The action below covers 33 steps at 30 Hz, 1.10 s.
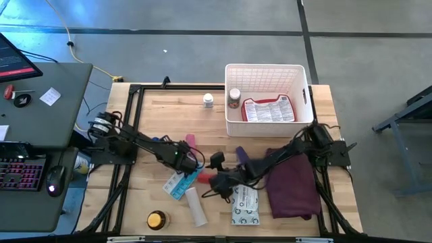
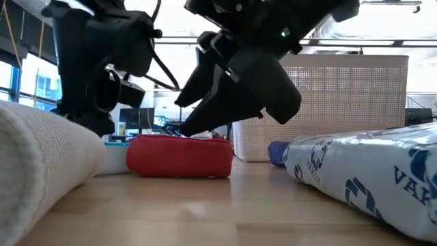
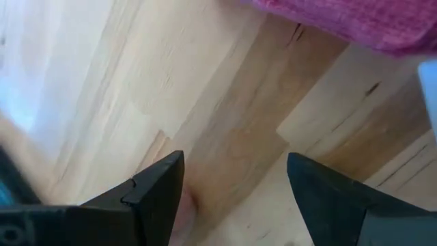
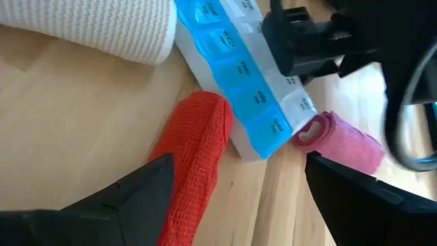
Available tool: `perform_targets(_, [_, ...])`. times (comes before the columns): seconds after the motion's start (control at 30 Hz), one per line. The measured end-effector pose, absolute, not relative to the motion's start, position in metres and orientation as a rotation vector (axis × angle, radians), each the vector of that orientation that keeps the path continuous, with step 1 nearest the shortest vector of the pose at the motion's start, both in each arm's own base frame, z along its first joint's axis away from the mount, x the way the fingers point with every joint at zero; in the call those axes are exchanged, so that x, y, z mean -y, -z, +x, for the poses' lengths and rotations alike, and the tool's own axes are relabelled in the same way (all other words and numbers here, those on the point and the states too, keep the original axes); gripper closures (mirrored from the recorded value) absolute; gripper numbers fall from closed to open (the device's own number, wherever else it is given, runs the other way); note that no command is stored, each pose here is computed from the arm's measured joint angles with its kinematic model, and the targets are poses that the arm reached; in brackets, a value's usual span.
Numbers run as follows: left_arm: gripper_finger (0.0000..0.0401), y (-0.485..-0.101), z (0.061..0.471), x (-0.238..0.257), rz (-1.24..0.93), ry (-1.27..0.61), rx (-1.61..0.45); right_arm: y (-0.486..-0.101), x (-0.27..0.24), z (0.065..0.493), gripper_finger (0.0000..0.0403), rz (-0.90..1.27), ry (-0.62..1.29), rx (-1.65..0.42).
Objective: Pick & place medical supplies in basket/bin
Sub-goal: Put the white medicine organizer into the white container
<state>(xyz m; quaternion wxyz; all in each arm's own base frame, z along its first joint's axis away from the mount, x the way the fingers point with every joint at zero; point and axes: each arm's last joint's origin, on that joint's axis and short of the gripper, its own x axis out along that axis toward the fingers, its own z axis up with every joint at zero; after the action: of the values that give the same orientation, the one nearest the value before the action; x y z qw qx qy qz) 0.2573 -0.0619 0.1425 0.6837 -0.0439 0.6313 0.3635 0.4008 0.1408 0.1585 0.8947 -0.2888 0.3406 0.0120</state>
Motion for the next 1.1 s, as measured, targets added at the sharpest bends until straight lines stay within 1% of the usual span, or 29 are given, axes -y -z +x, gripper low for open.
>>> perform_targets(0.07, [0.0105, -0.155, 0.258, 0.062, -0.073, -0.842, -1.459, -0.159, -0.142, 0.400, 0.0084, -0.603, 0.004, -0.704])
perform_targets(0.2, [0.0105, -0.185, 0.269, 0.067, -0.091, -0.835, -1.439, -0.159, -0.143, 0.400, 0.0084, -0.587, 0.018, -0.704])
perform_targets(0.33, [0.0105, -0.208, 0.283, 0.084, -0.131, -0.755, -1.367, -0.157, -0.143, 0.398, 0.0084, -0.532, 0.024, -0.728])
perform_targets(0.43, [0.0105, -0.214, 0.287, 0.102, -0.163, -0.629, -1.357, -0.155, -0.147, 0.394, 0.0084, -0.511, 0.004, -0.749])
perform_targets(0.5, [0.0105, -0.213, 0.286, 0.113, -0.187, -0.560, -1.361, -0.154, -0.152, 0.392, 0.0084, -0.507, -0.010, -0.762])
perform_targets(0.57, [0.0105, -0.213, 0.282, 0.123, -0.189, -0.532, -1.372, -0.154, -0.157, 0.389, 0.0084, -0.509, -0.017, -0.759])
perform_targets(0.67, [0.0105, -0.208, 0.275, 0.134, -0.187, -0.522, -1.370, -0.154, -0.163, 0.387, 0.0084, -0.513, -0.032, -0.751])
perform_targets(0.73, [0.0105, -0.201, 0.268, 0.135, -0.170, -0.561, -1.381, -0.155, -0.166, 0.387, 0.0084, -0.512, -0.035, -0.741])
perform_targets(0.9, [0.0105, -0.176, 0.256, 0.123, -0.159, -0.665, -1.385, -0.156, -0.166, 0.388, 0.0084, -0.502, -0.032, -0.722])
perform_targets(1.03, [0.0105, -0.160, 0.260, 0.110, -0.194, -0.671, -1.322, -0.158, -0.159, 0.393, 0.0084, -0.517, -0.029, -0.700])
perform_targets(1.1, [0.0105, -0.153, 0.263, 0.102, -0.178, -0.679, -1.319, -0.159, -0.157, 0.395, 0.0084, -0.524, -0.030, -0.688])
